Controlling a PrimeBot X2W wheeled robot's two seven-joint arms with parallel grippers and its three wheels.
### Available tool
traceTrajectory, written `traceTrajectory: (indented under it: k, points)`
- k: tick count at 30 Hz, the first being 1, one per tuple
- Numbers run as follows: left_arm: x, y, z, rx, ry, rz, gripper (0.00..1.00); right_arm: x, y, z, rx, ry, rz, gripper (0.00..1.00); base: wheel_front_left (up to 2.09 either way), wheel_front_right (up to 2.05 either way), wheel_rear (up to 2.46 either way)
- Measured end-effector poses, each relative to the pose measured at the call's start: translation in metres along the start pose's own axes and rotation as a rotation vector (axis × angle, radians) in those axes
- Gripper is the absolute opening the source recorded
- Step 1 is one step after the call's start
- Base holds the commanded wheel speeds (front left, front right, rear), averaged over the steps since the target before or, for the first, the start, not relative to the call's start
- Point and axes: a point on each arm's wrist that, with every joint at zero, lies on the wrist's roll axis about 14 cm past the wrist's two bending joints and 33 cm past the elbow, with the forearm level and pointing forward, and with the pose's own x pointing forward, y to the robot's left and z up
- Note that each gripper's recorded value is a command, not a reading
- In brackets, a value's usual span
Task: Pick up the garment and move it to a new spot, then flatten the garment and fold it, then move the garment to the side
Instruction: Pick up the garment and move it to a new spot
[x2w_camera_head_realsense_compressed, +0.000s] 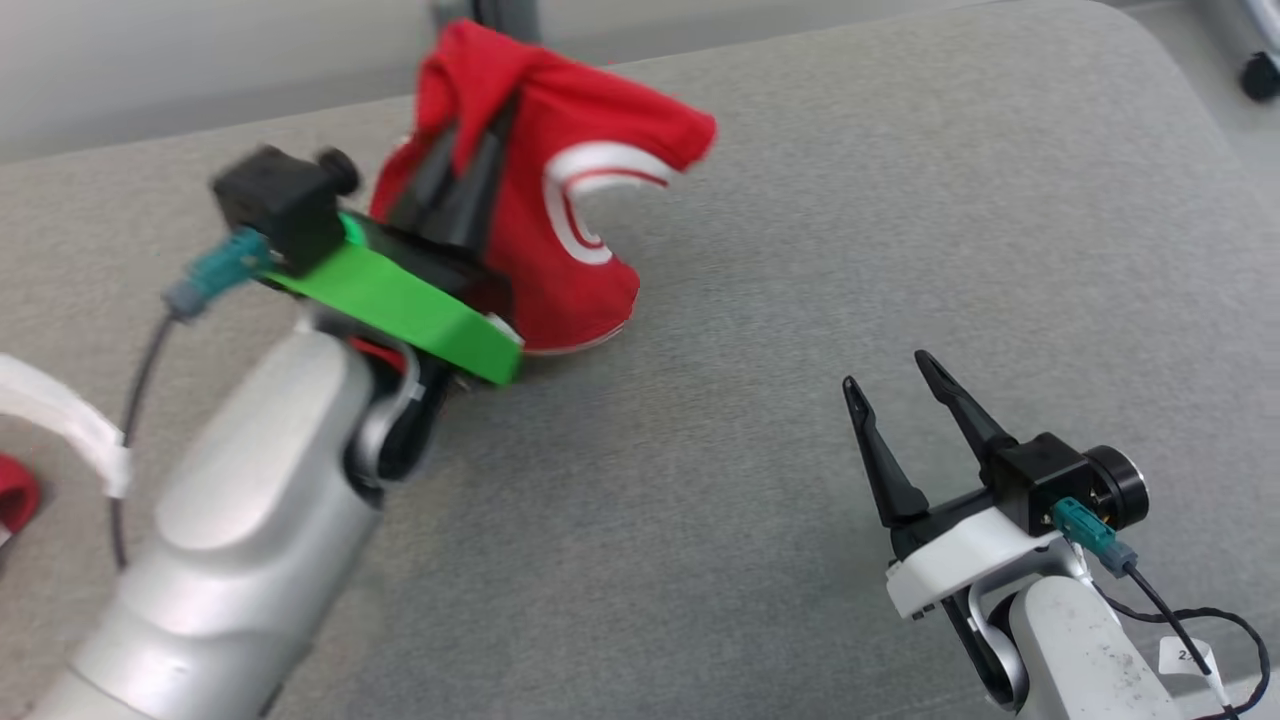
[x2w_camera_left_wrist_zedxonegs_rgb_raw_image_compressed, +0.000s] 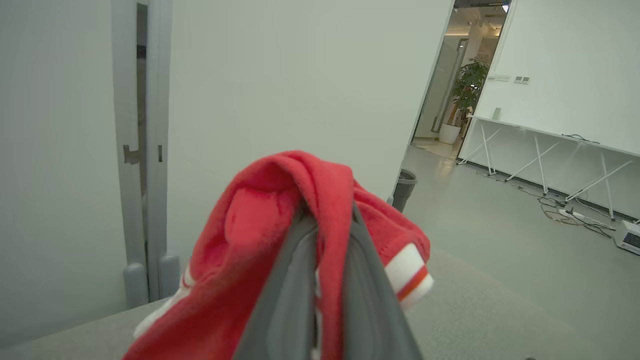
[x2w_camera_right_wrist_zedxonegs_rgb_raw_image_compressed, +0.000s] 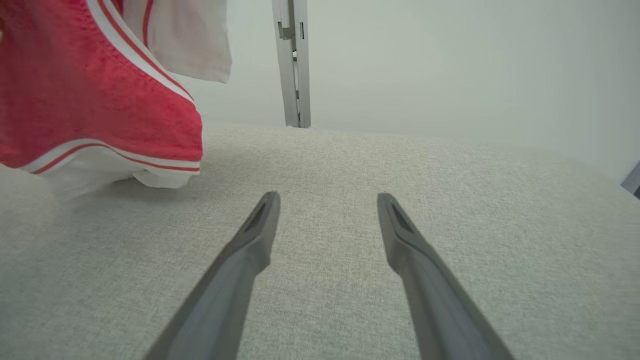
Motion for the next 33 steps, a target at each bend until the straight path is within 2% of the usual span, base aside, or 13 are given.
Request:
traceTrajectory:
  k: [1, 2, 3, 7, 9, 12, 15, 18, 21, 25, 33]
  points:
    - [0.003, -0.011, -0.011, -0.027, 0.019, -0.022, 0.25, -0.003, -0.004, 0.001, -0.002, -0.001, -0.013, 1.00, 0.00, 0.00, 0.00]
    - [0.006, -0.018, -0.019, -0.030, 0.035, -0.041, 0.65, -0.006, -0.007, 0.001, -0.004, 0.000, -0.022, 1.00, 0.00, 0.00, 0.00]
    - [0.008, -0.025, -0.028, -0.031, 0.054, -0.057, 1.00, -0.010, -0.011, 0.001, -0.004, 0.002, -0.036, 1.00, 0.00, 0.00, 0.00]
    - [0.012, -0.038, -0.056, -0.061, 0.104, -0.076, 1.00, -0.020, -0.024, 0.001, -0.004, 0.007, -0.079, 1.00, 0.00, 0.00, 0.00]
    - [0.008, -0.033, -0.065, -0.053, 0.120, -0.056, 1.00, -0.024, -0.028, 0.000, -0.003, 0.012, -0.093, 1.00, 0.00, 0.00, 0.00]
    - [-0.005, -0.009, -0.071, -0.052, 0.124, 0.034, 1.00, -0.028, -0.031, 0.000, 0.001, 0.012, -0.107, 1.00, 0.00, 0.00, 0.00]
    - [-0.029, 0.009, -0.079, -0.010, 0.149, 0.106, 1.00, -0.028, -0.032, 0.002, 0.007, 0.008, -0.111, 1.00, 0.00, 0.00, 0.00]
    - [-0.059, 0.039, -0.073, 0.018, 0.139, 0.232, 1.00, -0.030, -0.032, 0.004, 0.010, 0.001, -0.113, 1.00, 0.00, 0.00, 0.00]
    - [-0.089, 0.052, -0.067, 0.055, 0.131, 0.319, 1.00, -0.034, -0.032, 0.003, 0.014, 0.004, -0.120, 1.00, 0.00, 0.00, 0.00]
    - [-0.133, 0.062, -0.065, 0.073, 0.137, 0.435, 1.00, -0.041, -0.027, -0.001, 0.018, 0.016, -0.113, 1.00, 0.00, 0.00, 0.00]
    - [-0.208, 0.062, -0.062, 0.124, 0.167, 0.586, 1.00, -0.049, -0.013, -0.004, 0.026, 0.024, -0.080, 1.00, 0.00, 0.00, 0.00]
